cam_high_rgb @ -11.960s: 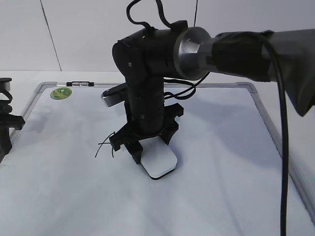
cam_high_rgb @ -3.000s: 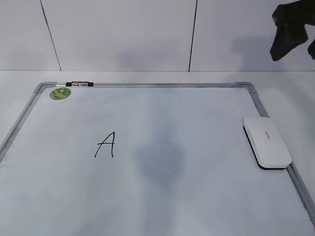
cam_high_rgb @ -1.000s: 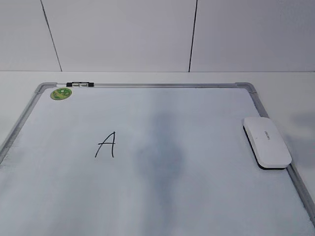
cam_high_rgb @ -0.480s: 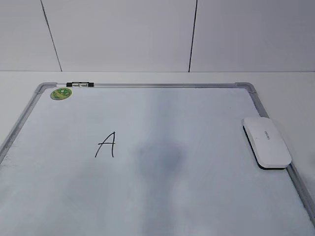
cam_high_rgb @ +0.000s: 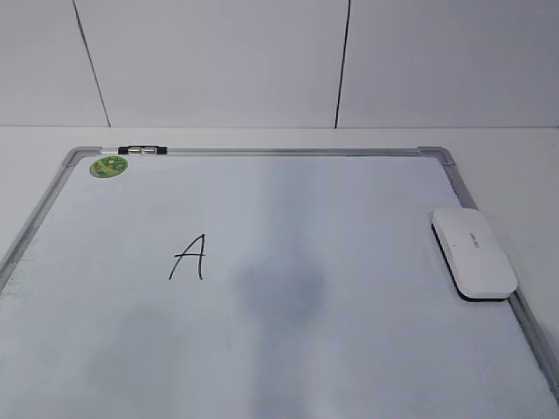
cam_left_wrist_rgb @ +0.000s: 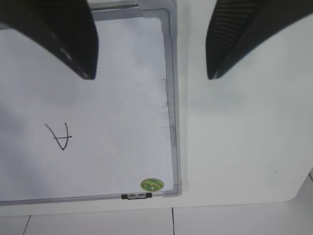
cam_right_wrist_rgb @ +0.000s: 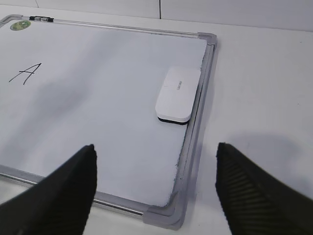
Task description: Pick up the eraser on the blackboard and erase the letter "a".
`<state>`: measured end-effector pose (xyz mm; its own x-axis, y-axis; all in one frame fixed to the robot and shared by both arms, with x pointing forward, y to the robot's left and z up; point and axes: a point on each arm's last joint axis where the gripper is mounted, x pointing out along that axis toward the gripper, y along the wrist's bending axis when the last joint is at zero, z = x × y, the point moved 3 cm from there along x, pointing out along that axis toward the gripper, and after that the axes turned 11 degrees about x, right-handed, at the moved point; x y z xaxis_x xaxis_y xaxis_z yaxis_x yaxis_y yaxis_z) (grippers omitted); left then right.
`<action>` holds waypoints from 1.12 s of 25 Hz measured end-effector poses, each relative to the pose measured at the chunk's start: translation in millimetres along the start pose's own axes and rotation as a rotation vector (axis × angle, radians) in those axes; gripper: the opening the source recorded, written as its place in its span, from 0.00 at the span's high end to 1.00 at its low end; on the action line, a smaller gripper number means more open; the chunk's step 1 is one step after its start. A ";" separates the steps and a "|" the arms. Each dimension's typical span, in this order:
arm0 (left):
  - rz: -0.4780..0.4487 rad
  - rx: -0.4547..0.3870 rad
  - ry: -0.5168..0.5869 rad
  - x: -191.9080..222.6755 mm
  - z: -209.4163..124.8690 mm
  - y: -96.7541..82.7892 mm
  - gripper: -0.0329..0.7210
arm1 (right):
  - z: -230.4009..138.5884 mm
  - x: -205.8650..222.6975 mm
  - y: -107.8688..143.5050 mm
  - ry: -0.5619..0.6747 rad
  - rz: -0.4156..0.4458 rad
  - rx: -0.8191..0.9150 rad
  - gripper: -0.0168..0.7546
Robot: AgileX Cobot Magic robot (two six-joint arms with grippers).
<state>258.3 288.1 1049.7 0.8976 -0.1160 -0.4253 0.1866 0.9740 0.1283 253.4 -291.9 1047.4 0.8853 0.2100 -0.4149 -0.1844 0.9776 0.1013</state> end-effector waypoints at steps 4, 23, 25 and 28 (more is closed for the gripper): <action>-0.009 -0.001 0.048 3.4 -7.4 -1.1 0.27 | -0.5 0.0 0.0 0.004 0.000 0.000 0.23; -0.015 -0.015 0.072 5.5 -11.6 -1.8 0.36 | -14.5 4.5 -2.8 0.101 -0.020 -0.007 0.23; -0.015 -0.015 0.072 5.5 -11.6 -1.8 0.36 | -15.8 5.5 -3.9 0.107 -0.028 -0.011 0.23; -0.015 -0.015 0.072 5.5 -11.6 -1.8 0.37 | -15.8 5.5 -4.4 0.107 -0.032 -0.013 0.23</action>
<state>258.2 288.0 1036.8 0.8635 -0.1164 -0.4908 0.1932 0.9751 0.1086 252.4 -294.8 1030.4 0.8402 0.1784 -0.5121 -0.1632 0.9837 0.0749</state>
